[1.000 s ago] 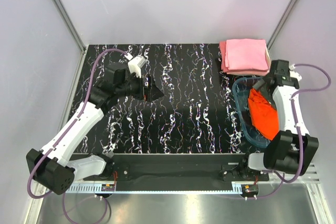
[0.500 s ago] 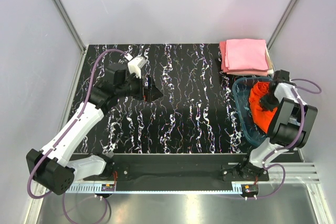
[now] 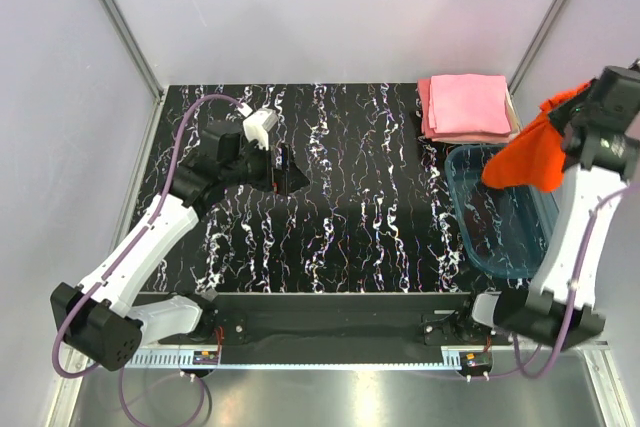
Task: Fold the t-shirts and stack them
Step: Grab the tshirt from the pile, then move the tshirt to the center of the board
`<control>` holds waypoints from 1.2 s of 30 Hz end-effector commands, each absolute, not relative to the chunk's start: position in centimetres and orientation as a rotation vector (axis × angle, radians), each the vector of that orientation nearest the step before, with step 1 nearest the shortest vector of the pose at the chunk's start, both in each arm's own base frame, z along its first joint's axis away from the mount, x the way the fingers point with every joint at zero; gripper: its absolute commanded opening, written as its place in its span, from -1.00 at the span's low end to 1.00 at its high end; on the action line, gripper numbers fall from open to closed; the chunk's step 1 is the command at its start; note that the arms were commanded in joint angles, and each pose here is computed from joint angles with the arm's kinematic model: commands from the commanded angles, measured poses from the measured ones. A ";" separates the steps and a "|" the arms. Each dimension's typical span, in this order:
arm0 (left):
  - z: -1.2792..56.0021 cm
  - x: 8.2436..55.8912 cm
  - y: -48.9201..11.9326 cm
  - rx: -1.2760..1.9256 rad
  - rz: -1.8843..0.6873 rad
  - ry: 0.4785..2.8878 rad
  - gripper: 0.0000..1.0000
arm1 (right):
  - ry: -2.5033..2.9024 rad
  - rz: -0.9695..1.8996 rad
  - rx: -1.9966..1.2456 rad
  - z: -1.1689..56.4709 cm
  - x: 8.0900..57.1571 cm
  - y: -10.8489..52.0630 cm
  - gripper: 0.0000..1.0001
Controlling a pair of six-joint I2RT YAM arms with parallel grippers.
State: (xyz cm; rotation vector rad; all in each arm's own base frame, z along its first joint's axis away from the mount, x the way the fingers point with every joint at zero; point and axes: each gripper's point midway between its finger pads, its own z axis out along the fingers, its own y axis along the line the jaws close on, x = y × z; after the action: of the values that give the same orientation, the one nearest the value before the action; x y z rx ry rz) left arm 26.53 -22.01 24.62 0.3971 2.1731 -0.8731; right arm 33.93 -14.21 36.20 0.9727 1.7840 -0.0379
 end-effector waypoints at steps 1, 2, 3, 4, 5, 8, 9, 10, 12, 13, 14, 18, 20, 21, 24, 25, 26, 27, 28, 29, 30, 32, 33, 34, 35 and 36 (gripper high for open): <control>26.6 27.8 -21.1 0.317 -0.828 2.120 0.98 | 1.684 0.490 0.553 45.5 34.0 -4.4 -1.00; 26.8 27.9 -20.9 0.278 -0.831 2.120 0.98 | 1.653 0.599 0.444 47.3 34.5 -2.6 -1.00; 27.1 28.1 -20.4 0.252 -0.824 2.110 0.98 | 1.647 0.760 0.402 47.9 34.6 -0.5 -1.00; 27.7 27.9 -20.1 0.240 -0.831 2.095 0.98 | 1.650 0.889 0.332 48.5 34.7 1.3 -1.00; 27.8 27.7 -19.9 0.228 -0.836 2.092 0.98 | 1.693 1.033 0.248 48.1 34.9 3.8 -1.00; 28.4 27.3 -19.3 0.223 -0.840 2.069 0.98 | 1.746 1.135 0.203 47.4 35.5 7.3 -1.00; 28.4 27.1 -19.1 0.218 -0.841 2.064 0.98 | 1.773 1.189 0.166 46.9 35.2 9.8 -1.00; 28.5 26.8 -18.9 0.215 -0.838 2.056 0.98 | 1.784 1.208 0.149 46.5 35.3 10.9 -0.99; 28.2 26.6 -18.2 0.183 -0.821 2.058 0.97 | 1.826 1.285 0.109 45.1 35.9 14.1 -0.93; 28.0 26.4 -17.7 0.156 -0.800 2.054 0.97 | 1.848 1.281 0.133 44.1 36.6 14.5 -0.53; 27.9 26.3 -17.4 0.140 -0.793 2.055 0.95 | 1.900 1.307 0.129 42.2 37.3 16.1 -0.20; 26.7 26.0 -16.7 0.115 -0.764 2.077 0.94 | 2.120 1.285 0.246 33.3 38.7 17.5 0.21; 25.5 25.8 -17.1 0.135 -0.783 2.118 0.92 | 2.198 1.080 0.411 29.6 39.4 15.3 0.22; 24.9 25.7 -17.4 0.146 -0.797 2.137 0.91 | 2.241 1.005 0.470 27.4 39.1 14.4 0.22; 21.7 25.4 -19.4 0.180 -0.906 2.278 0.81 | 2.332 0.879 0.571 22.3 37.8 13.1 0.13; 21.0 25.5 -19.7 0.150 -0.921 2.312 0.79 | 2.363 0.839 0.584 20.7 37.5 12.8 0.11; 20.5 25.7 -20.0 0.142 -0.920 2.334 0.77 | 2.400 0.813 0.589 19.1 37.0 12.9 0.07; 19.9 25.6 -20.7 0.159 -0.918 2.357 0.75 | 2.455 0.772 0.595 16.8 36.1 12.8 0.02; 18.8 26.2 -20.9 0.140 -0.880 2.391 0.74 | 2.475 0.724 0.604 15.6 35.8 12.4 -0.02; 18.4 26.0 -21.7 0.157 -0.874 2.410 0.73 | 2.513 0.688 0.616 13.9 35.2 12.3 -0.04; 17.2 26.4 -21.9 0.146 -0.837 2.445 0.70 | 2.536 0.656 0.596 13.2 34.7 12.6 -0.10; 15.8 26.9 -22.2 0.122 -0.785 2.481 0.68 | 2.561 0.556 0.595 11.6 34.3 12.4 -0.15; 15.6 27.2 -22.1 0.106 -0.769 2.482 0.66 | 2.564 0.529 0.595 11.3 34.3 12.3 -0.15; 14.8 27.3 -21.8 0.081 -0.745 2.495 0.65 | 2.567 0.490 0.599 10.8 34.2 12.1 -0.16; 14.2 27.5 -21.5 0.064 -0.715 2.503 0.65 | 2.585 0.464 0.611 10.0 34.1 12.2 -0.16; 13.4 27.8 -20.8 0.031 -0.662 2.513 0.64 | 2.589 0.451 0.632 9.6 34.1 12.4 -0.14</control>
State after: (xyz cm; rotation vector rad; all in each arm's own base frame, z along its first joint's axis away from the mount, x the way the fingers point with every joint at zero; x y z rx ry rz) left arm 25.78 -21.98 13.58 0.1335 2.5660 -0.7722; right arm 33.13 13.32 10.52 0.6279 2.6223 0.5963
